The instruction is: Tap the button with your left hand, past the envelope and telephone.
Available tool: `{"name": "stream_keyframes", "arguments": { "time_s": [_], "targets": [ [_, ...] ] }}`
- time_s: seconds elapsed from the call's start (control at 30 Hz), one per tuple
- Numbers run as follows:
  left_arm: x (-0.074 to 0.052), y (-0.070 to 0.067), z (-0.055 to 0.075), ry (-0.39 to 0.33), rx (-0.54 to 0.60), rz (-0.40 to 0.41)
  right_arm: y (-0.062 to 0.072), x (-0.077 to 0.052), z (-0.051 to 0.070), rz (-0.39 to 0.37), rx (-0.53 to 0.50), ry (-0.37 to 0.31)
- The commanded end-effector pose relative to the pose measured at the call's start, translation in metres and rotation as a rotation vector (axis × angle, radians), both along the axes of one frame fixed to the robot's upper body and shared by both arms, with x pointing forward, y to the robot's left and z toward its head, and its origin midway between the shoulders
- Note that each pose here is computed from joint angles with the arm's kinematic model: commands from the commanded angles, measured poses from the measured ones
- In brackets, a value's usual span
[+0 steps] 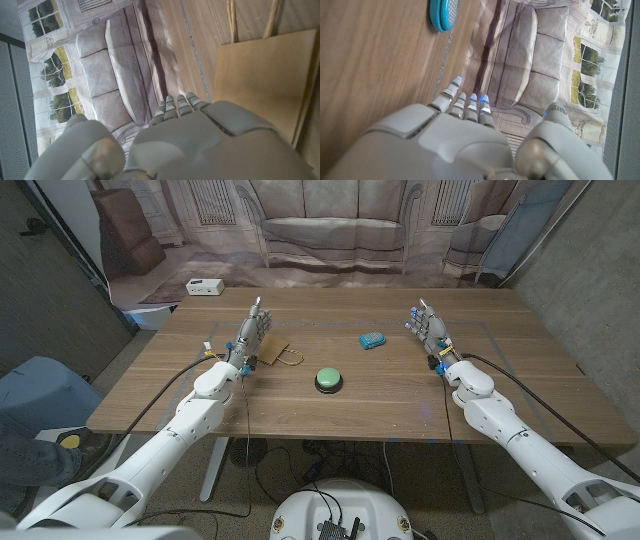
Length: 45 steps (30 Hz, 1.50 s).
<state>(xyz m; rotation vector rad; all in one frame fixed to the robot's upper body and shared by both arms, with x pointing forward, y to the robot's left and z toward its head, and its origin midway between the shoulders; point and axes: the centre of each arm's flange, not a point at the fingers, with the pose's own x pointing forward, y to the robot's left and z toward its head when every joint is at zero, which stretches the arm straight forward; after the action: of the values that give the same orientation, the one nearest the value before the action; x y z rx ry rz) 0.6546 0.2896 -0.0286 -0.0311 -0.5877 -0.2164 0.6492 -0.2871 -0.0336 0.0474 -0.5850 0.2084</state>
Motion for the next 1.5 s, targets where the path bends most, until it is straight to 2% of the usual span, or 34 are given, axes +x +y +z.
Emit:
{"name": "stream_keyframes", "arguments": {
  "time_s": [0.03,0.47,0.8,0.93,1.23,1.5],
  "targets": [
    [-0.011,0.000,0.001,-0.021,0.029,0.000,0.002,-0.009,-0.009,-0.001,0.005,-0.005],
    [-0.040,0.003,0.006,-0.072,0.065,0.034,-0.011,-0.027,-0.010,-0.019,-0.001,-0.057],
    [-0.054,0.008,0.010,-0.202,0.064,0.023,-0.016,-0.040,-0.009,-0.023,-0.020,-0.089],
    [-0.059,0.011,0.005,-0.239,0.056,0.006,-0.017,-0.046,-0.012,-0.028,-0.017,-0.091],
    [-0.072,0.018,-0.012,-0.252,0.037,0.019,-0.015,-0.054,-0.017,-0.020,-0.032,-0.086],
    [-0.073,0.026,-0.018,-0.284,0.044,-0.002,-0.016,-0.058,-0.018,-0.033,-0.021,-0.094]
  ]
}}
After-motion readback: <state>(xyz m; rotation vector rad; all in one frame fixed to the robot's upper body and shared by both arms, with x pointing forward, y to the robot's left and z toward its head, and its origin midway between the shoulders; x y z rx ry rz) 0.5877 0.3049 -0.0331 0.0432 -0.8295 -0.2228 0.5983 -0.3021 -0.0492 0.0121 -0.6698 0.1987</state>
